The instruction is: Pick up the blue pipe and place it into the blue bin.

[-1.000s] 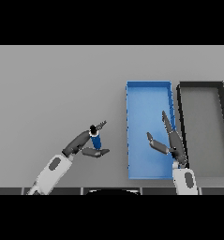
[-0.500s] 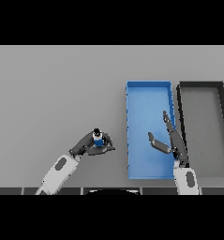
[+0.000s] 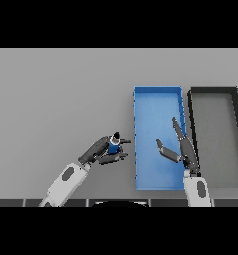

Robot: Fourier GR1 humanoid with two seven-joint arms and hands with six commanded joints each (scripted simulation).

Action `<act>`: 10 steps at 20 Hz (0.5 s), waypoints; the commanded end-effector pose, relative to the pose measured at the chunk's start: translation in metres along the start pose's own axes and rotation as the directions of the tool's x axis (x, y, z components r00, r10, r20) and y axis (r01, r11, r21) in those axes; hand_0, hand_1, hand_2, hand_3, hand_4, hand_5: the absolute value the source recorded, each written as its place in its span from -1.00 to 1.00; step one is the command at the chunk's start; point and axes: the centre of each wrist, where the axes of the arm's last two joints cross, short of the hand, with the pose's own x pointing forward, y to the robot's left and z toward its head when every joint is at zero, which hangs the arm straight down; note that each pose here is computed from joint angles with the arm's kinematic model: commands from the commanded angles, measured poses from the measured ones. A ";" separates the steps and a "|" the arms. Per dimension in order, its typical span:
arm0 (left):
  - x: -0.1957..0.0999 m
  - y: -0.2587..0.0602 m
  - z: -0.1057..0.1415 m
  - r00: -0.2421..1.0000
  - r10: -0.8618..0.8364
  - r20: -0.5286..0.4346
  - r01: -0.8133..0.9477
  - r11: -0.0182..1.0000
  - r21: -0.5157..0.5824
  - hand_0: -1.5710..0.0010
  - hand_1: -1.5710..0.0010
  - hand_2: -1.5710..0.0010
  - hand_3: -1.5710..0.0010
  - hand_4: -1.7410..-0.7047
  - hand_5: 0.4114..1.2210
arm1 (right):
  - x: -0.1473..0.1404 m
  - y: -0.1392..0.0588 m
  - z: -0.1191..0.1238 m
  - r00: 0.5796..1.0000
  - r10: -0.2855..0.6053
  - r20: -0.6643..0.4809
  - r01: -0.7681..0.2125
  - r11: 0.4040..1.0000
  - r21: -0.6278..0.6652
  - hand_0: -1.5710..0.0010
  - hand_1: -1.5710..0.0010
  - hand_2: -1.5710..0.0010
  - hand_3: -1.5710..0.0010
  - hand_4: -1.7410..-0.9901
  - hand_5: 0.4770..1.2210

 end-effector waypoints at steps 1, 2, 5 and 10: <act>0.007 0.001 -0.003 1.000 -0.002 0.013 0.002 1.000 -0.002 -0.94 -0.95 -0.96 -0.85 -0.95 0.97 | -0.001 0.001 0.000 1.000 0.011 -0.006 -0.011 1.000 -0.001 1.00 1.00 1.00 1.00 0.24 -0.49; 0.014 0.000 -0.007 0.999 0.002 0.034 -0.001 1.000 -0.013 -0.96 -0.96 -0.97 -0.85 -0.96 0.97 | -0.004 0.001 0.002 1.000 0.020 -0.013 -0.020 1.000 0.004 1.00 1.00 1.00 1.00 0.24 -0.47; 0.028 -0.006 -0.011 0.999 0.000 0.040 0.001 0.999 -0.043 -0.98 -0.98 -0.98 -0.84 -0.96 0.99 | -0.003 0.000 0.002 0.999 0.030 -0.010 -0.030 1.000 0.001 1.00 1.00 1.00 1.00 0.24 -0.45; 0.049 -0.002 -0.020 1.000 -0.006 0.028 0.008 0.998 -0.070 -0.99 -0.99 -0.99 -0.83 -0.97 1.00 | -0.005 0.001 -0.003 1.000 0.016 -0.001 -0.016 1.000 0.014 1.00 1.00 1.00 1.00 0.25 -0.43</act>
